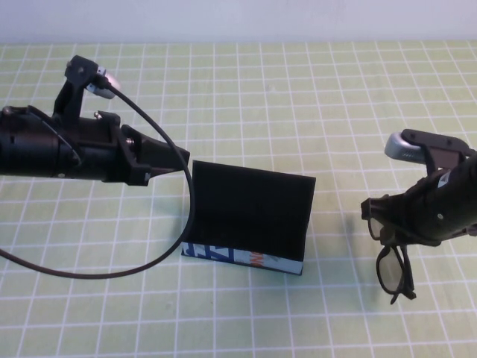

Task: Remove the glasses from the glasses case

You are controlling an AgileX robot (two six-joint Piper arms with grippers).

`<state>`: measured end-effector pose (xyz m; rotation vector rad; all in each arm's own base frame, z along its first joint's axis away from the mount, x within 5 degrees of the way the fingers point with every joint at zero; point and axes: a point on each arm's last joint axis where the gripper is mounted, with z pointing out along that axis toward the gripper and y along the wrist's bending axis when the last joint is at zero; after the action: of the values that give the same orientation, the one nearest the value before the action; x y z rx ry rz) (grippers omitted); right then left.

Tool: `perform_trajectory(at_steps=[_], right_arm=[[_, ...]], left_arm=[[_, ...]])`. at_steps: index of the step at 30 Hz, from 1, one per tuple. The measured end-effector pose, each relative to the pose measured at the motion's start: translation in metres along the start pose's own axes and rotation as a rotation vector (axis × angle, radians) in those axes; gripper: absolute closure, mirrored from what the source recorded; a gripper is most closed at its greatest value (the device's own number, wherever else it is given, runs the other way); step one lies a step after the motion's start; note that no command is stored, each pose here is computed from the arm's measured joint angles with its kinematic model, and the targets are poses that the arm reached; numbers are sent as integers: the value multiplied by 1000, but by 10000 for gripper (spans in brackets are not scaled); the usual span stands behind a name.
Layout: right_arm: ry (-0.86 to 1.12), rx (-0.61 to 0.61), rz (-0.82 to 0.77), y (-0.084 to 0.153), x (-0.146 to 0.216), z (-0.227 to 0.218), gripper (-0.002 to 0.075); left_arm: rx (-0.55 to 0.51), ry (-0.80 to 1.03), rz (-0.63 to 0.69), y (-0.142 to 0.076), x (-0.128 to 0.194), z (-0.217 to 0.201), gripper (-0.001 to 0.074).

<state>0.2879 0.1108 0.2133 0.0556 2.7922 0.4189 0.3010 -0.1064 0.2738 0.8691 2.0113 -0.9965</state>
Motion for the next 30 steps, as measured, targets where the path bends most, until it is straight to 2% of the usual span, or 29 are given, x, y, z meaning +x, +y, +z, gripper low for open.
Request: perform_trajectory(at_steps=[4, 9, 14, 19, 23, 26, 30], right_arm=[[5, 6, -7, -2, -1, 8, 658], [1, 18, -30, -3, -2, 11, 501], [22, 21, -53, 1, -5, -3, 448], [-38, -13, -82, 8, 3, -52, 476], [-118, -41, -124, 9, 23, -105, 531], [-195, -63, -151, 4, 52, -141, 587], [-320, -107, -193, -9, 104, -183, 694]], left_arm=[[0, 0, 0, 0, 0, 0, 739], [-16, -2, 0, 1, 0, 0, 739], [-25, -8, -2, 2, -1, 0, 739], [-31, -31, 14, -5, -6, -6, 739], [-58, -77, 57, -24, -14, -22, 739], [-134, -143, 98, -47, -16, -42, 739], [-295, -260, 153, -83, -5, -76, 739]])
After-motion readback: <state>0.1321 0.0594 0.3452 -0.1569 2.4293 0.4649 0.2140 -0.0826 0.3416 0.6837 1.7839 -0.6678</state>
